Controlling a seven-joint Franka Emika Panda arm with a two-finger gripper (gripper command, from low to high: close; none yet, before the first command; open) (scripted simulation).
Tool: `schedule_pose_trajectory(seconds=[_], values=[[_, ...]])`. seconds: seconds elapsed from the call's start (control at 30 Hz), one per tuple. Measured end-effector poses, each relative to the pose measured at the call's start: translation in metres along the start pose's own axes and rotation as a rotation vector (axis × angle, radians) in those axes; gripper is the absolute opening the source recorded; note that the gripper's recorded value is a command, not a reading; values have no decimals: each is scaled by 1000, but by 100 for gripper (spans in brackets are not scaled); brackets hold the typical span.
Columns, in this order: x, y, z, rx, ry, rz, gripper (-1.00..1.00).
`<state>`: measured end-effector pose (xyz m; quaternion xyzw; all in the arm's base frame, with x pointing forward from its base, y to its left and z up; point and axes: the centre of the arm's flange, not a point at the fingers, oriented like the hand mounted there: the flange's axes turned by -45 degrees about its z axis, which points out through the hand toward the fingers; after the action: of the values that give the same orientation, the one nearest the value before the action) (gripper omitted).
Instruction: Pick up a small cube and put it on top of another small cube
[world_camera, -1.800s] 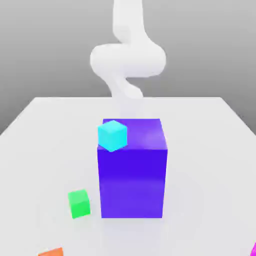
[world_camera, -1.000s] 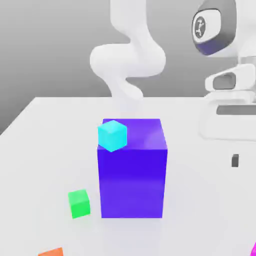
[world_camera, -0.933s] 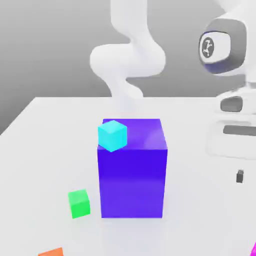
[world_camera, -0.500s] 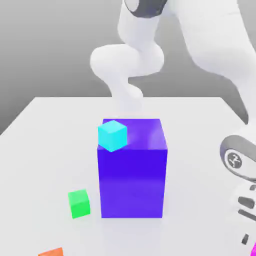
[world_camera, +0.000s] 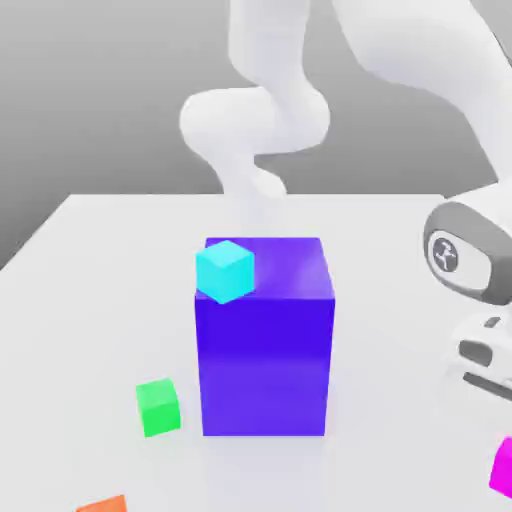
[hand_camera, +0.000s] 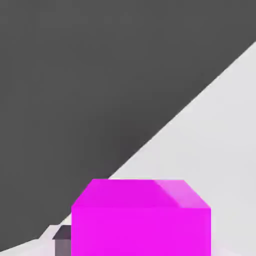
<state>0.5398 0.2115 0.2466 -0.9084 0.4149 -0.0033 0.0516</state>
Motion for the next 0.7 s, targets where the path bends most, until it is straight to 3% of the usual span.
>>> schedule_pose_trajectory(seconds=[0.43, 0.6, 0.7], values=[[159, 170, -107, 183, 40, 471, -100], [175, 249, -108, 161, 72, 645, -100], [169, 294, -91, 102, 82, 741, -100]])
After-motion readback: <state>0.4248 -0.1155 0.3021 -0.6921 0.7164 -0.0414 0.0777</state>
